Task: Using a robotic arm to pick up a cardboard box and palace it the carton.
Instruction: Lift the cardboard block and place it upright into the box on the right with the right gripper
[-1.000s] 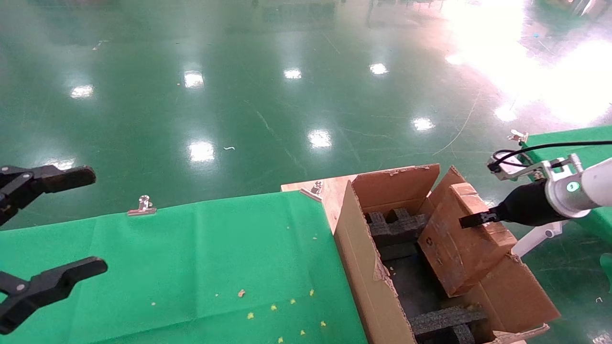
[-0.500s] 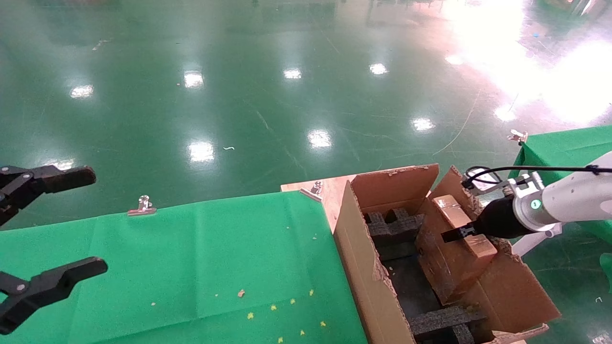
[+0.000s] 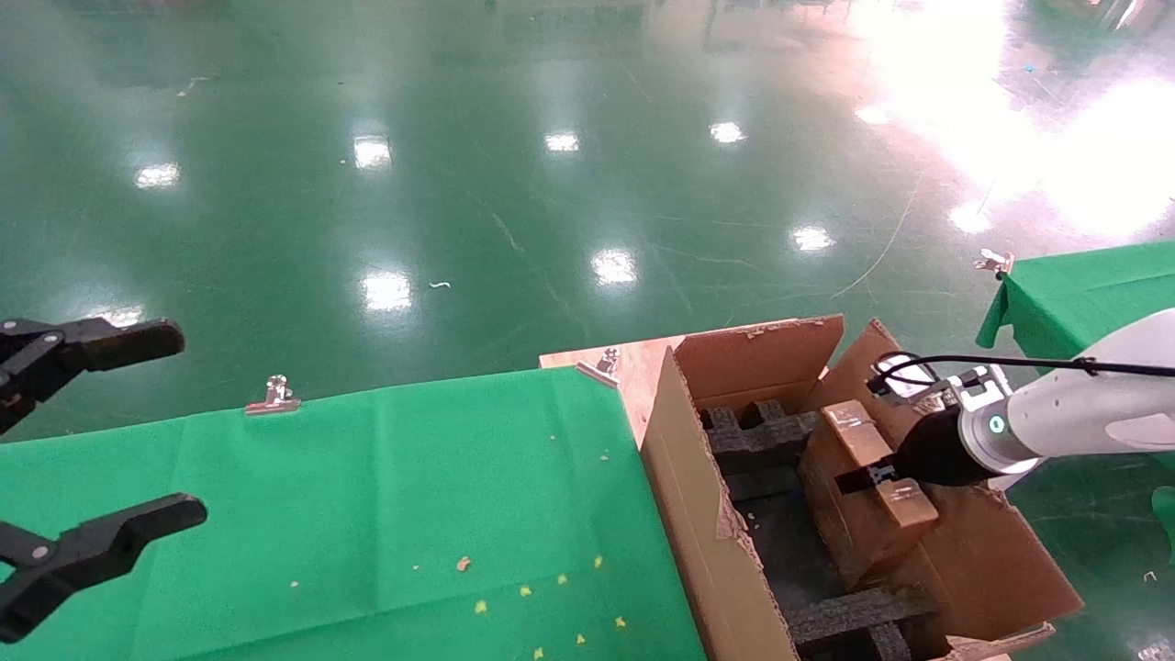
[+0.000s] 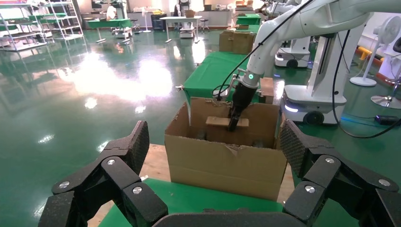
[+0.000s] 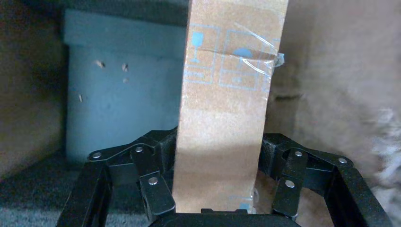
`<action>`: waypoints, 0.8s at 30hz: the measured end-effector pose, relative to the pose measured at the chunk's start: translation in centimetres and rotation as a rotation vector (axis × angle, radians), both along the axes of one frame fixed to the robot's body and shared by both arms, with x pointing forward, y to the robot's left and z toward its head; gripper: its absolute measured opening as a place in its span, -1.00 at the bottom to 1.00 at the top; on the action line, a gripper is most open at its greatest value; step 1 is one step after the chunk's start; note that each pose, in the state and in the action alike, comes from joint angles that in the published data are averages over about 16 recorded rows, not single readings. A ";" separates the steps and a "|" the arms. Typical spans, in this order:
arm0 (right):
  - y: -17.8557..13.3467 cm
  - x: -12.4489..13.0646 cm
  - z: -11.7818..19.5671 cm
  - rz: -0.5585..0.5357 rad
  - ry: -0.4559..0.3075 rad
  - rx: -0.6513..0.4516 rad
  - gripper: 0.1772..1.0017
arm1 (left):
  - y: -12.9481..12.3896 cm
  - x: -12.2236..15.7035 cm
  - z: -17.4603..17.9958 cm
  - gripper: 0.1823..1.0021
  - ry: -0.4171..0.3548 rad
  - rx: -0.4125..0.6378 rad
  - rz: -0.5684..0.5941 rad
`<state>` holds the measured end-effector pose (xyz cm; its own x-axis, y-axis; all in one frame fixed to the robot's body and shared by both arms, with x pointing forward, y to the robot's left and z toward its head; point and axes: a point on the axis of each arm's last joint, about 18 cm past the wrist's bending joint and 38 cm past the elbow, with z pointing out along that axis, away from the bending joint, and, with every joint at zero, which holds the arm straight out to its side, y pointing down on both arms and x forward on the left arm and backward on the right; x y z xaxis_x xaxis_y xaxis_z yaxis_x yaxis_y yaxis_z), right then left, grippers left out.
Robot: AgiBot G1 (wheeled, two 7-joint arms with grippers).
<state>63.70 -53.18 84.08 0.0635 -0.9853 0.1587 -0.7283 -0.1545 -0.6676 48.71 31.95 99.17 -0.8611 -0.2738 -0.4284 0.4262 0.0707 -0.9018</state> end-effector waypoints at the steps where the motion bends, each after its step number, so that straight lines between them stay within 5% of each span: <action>1: 0.0 0.0 -0.2 -0.001 0.005 0.001 -0.72 | 0.0 0.0 0.0 1.00 0.000 0.000 0.000; 24: 0.1 0.2 -2.6 0.001 0.041 0.005 -0.69 | 0.0 0.0 0.0 1.00 0.000 0.000 0.000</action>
